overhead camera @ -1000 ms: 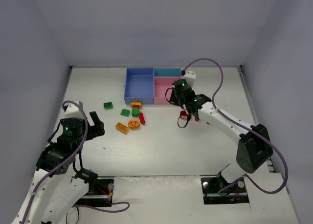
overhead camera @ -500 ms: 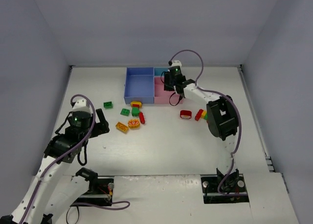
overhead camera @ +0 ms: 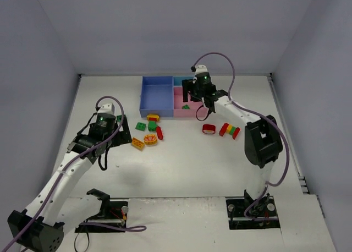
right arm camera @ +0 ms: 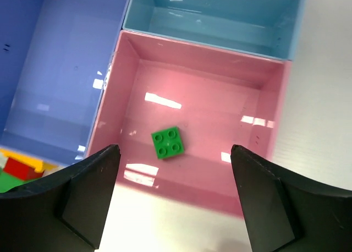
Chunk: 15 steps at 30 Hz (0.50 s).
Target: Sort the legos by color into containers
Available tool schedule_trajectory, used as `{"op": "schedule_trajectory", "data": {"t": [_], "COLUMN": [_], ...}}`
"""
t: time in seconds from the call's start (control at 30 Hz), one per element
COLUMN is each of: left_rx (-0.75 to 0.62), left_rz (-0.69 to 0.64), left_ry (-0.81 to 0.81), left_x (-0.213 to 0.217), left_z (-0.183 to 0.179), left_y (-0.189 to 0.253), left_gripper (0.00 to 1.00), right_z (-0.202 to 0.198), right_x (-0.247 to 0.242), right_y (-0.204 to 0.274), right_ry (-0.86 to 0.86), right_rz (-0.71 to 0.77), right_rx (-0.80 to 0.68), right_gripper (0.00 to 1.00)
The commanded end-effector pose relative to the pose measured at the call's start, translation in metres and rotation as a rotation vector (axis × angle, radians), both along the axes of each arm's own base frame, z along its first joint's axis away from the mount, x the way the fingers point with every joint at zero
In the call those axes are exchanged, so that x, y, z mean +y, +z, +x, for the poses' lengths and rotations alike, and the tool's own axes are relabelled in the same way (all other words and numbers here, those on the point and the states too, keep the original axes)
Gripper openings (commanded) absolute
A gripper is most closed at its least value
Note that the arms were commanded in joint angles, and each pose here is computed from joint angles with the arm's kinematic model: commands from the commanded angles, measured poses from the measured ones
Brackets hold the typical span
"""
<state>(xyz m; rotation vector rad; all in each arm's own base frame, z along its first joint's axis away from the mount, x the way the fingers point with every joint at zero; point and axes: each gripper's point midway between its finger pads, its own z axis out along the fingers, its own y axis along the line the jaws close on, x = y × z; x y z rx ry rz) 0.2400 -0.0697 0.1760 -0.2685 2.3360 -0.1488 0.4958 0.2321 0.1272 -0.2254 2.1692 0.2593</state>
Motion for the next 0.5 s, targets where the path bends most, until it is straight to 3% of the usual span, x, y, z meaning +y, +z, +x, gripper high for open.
{"op": "schedule_trajectory", "data": {"t": [0.0, 0.1, 0.27, 0.47], "left_rx": [-0.116, -0.103, -0.108, -0.091], "left_rz": [-0.026, -0.031, -0.059, -0.047], "left_ry": [-0.035, -0.056, -0.079, -0.073], "left_x": [-0.013, -0.021, -0.028, -0.023], "left_z": [0.030, 0.039, 0.041, 0.032], "left_y": [0.035, 0.037, 0.038, 0.028], "left_gripper": [0.83, 0.83, 0.83, 0.83], "right_z": [-0.008, -0.040, -0.081, -0.107], "right_x": [-0.018, -0.046, -0.078, -0.089], "right_y": [0.069, 0.042, 0.019, -0.024], "right_ry": [-0.045, -0.144, -0.256, -0.308], "right_rz": [0.047, 0.024, 0.003, -0.009], "right_rx": [-0.132, -0.056, 0.008, 0.117], "right_gripper": [0.78, 0.79, 0.92, 0.94]}}
